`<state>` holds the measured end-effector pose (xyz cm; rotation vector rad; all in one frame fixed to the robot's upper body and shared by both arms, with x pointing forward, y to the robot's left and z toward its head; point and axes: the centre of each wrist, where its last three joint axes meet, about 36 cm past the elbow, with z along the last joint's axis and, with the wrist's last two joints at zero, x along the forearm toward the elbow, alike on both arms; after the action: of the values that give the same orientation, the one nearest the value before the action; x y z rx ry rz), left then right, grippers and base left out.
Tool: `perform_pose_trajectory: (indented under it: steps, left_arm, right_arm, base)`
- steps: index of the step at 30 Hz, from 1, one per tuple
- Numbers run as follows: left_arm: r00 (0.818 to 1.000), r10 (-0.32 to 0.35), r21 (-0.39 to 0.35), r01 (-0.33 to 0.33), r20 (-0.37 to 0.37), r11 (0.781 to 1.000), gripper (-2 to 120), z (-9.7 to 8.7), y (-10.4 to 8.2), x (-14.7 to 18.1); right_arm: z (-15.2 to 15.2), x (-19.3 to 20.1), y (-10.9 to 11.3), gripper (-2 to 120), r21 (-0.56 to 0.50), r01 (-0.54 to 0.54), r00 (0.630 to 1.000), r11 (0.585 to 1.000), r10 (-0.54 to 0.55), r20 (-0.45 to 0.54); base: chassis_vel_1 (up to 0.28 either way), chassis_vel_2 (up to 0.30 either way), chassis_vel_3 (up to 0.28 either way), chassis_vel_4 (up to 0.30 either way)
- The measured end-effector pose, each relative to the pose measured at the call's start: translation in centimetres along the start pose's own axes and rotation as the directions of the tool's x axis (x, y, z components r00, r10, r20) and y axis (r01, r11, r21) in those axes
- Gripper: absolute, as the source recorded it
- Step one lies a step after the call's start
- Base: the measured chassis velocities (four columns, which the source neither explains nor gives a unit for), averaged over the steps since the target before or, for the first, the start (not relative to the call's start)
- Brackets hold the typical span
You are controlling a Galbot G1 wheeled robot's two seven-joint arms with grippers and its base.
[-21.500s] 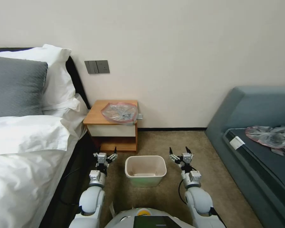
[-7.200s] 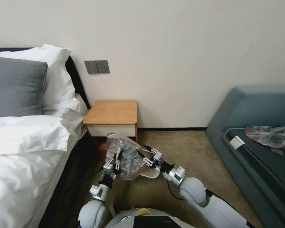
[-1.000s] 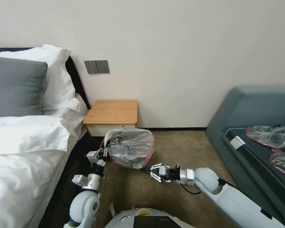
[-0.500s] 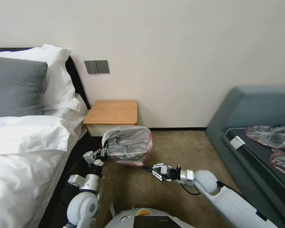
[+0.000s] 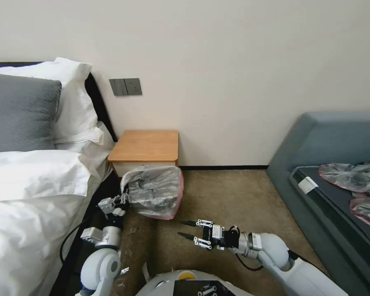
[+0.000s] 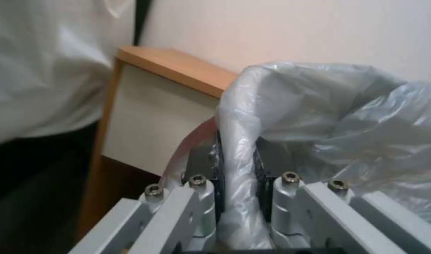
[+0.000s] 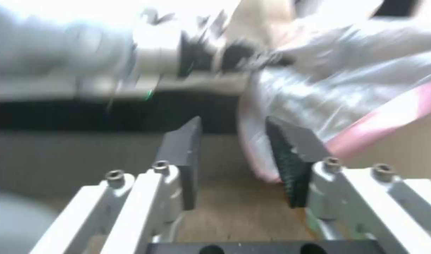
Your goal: Pick up the garbage bag from the table and place it over the trash can.
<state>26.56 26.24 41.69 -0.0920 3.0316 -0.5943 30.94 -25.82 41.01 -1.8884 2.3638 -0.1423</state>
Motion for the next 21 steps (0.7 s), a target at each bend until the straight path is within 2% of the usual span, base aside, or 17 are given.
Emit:
perform_pose_trajectory:
  steps: [1,2,4,5,6,8,9,11,12,14,15,18,21]
  left_arm:
    - [1.000,-0.011,-0.021,0.011,0.014,1.000,9,0.2,0.3,0.1]
    - [1.000,-0.011,-0.030,0.012,0.018,0.999,9,0.2,0.3,0.1]
    - [1.000,-0.008,-0.038,0.009,0.023,0.999,9,0.3,0.2,0.1]
    - [1.000,-0.008,-0.038,0.009,0.023,0.999,9,0.3,0.2,0.1]
    - [1.000,-0.005,-0.042,0.006,0.026,0.999,9,0.4,0.2,0.1]
    - [1.000,0.000,-0.046,0.002,0.028,0.999,9,0.4,0.1,0.0]
    - [1.000,0.000,-0.046,0.002,0.028,0.999,9,0.4,0.1,0.0]
    - [1.000,0.003,-0.048,-0.002,0.030,0.999,9,0.4,0.1,0.0]
    - [1.000,0.003,-0.048,-0.002,0.030,0.999,9,0.4,0.1,0.0]
    - [0.999,0.009,-0.050,-0.008,0.033,0.999,9,0.3,-0.1,0.0]
    - [0.999,0.009,-0.050,-0.008,0.033,0.999,9,0.3,-0.1,0.0]
    - [0.999,0.025,-0.052,-0.023,0.024,0.998,9,0.6,-0.4,-0.1]
    - [0.999,0.027,-0.052,-0.026,0.019,0.998,9,0.8,-0.4,-0.1]
  right_arm:
    - [-0.7,-0.7,0.8,44,-0.031,-0.091,0.995,0.995,0.093,0.041]
    - [-1.3,-1.5,1.7,50,-0.047,-0.214,0.975,0.976,0.217,0.057]
    - [-2.6,-3.0,2.9,58,-0.087,-0.387,0.918,0.918,0.392,0.057]
    - [-2.6,-3.0,2.9,58,-0.087,-0.387,0.918,0.918,0.392,0.057]
    - [-3.7,-4.0,3.8,63,-0.120,-0.491,0.866,0.863,0.498,0.038]
    - [-4.9,-5.4,4.9,73,-0.159,-0.580,0.809,0.799,0.588,0.000]
    - [-4.9,-5.4,4.9,73,-0.159,-0.580,0.809,0.799,0.588,0.000]
    - [-5.6,-6.7,5.8,83,-0.183,-0.627,0.776,0.757,0.627,-0.064]
    - [-5.6,-6.7,5.8,83,-0.183,-0.627,0.776,0.757,0.627,-0.064]
    - [-5.8,-7.6,5.7,92,-0.202,-0.652,0.757,0.731,0.644,-0.114]
    - [-5.8,-7.6,5.7,92,-0.202,-0.652,0.757,0.731,0.644,-0.114]
    - [-6.5,-9.1,6.1,100,-0.239,-0.677,0.736,0.696,0.648,-0.196]
    - [-6.3,-9.7,6.5,100,-0.213,-0.689,0.724,0.693,0.649,-0.232]
  base:
    - [0.000,0.000,0.000,0.000]
    - [0.000,0.000,0.000,0.000]
    - [0.000,0.000,0.000,0.000]
    - [0.000,0.000,0.000,0.000]
    - [0.000,0.000,0.000,0.000]
    - [0.000,0.000,0.000,0.000]
    - [0.000,0.000,0.000,0.000]
    - [0.000,0.000,0.000,0.000]
    - [0.000,0.000,0.000,0.000]
    - [0.000,0.000,0.000,0.000]
    - [0.000,0.000,0.000,0.000]
    - [0.000,0.000,0.000,0.000]
    - [0.000,0.000,0.000,0.000]
